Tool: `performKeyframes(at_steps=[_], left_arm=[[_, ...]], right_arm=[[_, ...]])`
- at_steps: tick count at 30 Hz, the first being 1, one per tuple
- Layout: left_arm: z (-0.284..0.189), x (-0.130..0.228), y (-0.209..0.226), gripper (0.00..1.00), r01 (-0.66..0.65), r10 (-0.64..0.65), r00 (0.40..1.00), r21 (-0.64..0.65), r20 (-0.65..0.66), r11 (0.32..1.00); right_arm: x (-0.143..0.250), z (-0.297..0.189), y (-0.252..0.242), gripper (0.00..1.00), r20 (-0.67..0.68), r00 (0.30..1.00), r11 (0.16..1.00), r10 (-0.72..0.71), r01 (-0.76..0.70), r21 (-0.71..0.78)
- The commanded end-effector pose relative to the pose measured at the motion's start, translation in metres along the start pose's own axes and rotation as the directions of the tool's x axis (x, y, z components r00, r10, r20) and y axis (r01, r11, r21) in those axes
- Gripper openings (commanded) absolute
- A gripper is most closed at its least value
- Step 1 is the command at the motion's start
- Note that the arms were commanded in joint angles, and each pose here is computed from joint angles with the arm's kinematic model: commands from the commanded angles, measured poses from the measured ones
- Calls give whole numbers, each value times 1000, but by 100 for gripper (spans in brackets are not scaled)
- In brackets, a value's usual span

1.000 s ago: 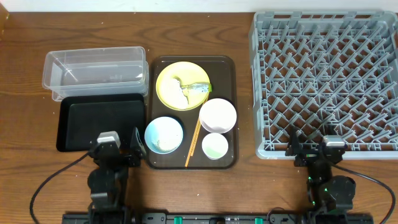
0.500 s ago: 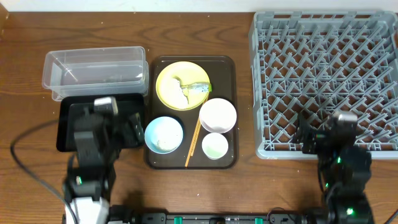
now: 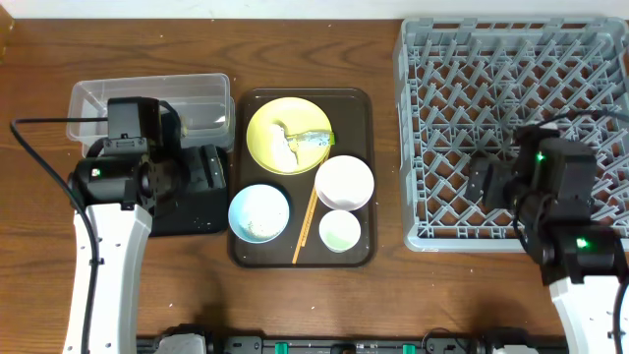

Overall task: Sort waste into correct bins and load items into the dishwasher rack
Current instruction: 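Reach the left gripper to the crumpled wrapper on the yellow plate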

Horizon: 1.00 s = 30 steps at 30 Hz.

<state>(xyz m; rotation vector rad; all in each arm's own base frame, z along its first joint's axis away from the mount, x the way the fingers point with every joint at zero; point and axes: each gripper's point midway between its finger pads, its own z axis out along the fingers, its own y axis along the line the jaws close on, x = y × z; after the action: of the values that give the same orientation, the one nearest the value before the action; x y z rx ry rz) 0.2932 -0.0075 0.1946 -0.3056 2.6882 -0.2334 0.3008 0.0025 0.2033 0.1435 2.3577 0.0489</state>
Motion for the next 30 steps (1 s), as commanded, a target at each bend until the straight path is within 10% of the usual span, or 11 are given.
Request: performKeyframes(at_steps=[1,10,30], left_arm=[[-4,-17,-12,87,-9,5,998,56,58,998],[9,-67,-63,87,-143,101,966,166,237,976],[195,-4,-108,80,-222,248,959,181,-135,958]], right_arm=[[-5,-2,-1,99,2,1000,1000,10,-10,1],[-5,-2,-1,99,5,1000,1000,11,-11,1],[-5,-2,-1,99,3,1000,1000,11,-11,2]])
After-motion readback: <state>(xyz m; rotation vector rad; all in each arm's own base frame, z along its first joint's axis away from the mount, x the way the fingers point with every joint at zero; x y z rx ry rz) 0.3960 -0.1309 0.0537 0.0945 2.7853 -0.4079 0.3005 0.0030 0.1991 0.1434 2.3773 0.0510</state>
